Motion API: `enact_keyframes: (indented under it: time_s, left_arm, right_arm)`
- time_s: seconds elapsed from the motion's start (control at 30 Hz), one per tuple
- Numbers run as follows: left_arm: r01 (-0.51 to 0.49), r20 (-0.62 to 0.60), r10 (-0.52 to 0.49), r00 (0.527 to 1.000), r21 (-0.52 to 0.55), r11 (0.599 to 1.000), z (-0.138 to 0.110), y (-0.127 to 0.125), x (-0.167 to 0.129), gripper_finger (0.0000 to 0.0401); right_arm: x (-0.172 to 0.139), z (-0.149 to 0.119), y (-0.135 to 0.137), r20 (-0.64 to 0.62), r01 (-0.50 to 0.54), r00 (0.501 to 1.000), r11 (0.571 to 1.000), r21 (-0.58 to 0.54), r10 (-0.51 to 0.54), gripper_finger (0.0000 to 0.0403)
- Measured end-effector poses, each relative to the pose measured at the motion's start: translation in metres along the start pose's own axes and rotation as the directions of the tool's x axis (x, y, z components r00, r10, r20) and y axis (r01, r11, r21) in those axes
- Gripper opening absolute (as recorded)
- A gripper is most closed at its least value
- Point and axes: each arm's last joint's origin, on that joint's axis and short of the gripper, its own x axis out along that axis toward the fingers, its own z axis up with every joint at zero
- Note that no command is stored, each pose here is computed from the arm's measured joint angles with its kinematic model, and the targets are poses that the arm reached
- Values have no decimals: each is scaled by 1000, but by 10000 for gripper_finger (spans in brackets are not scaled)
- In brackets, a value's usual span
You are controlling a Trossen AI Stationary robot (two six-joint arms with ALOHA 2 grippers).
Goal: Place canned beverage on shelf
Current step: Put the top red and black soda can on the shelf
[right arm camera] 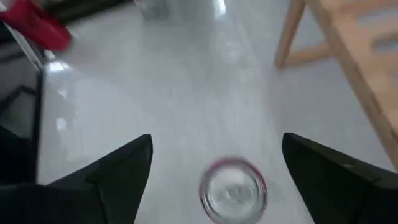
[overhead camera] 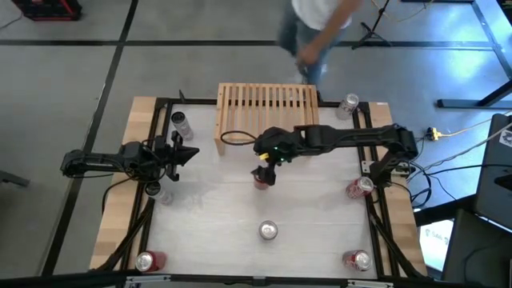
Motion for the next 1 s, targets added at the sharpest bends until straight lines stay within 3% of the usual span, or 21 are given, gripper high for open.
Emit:
enact_keyframes:
  time_s: [0.37, 0.83, 1.0]
  left_arm:
    - [-3, -13, 3, 1000, 3, 1000, -1, 0, 0, 0]
    - [-4, -16, 4, 1000, 4, 1000, -2, 0, 0, 0]
    - [-4, -16, 4, 1000, 3, 1000, -2, 0, 0, 0]
  right_arm:
    - [32, -19, 4, -112, 8, 994, 999, -52, -14, 337]
    - [68, -40, 2, -256, 107, 958, 989, -102, -130, 337]
    - [73, -41, 1, -254, 117, 957, 988, -104, -140, 337]
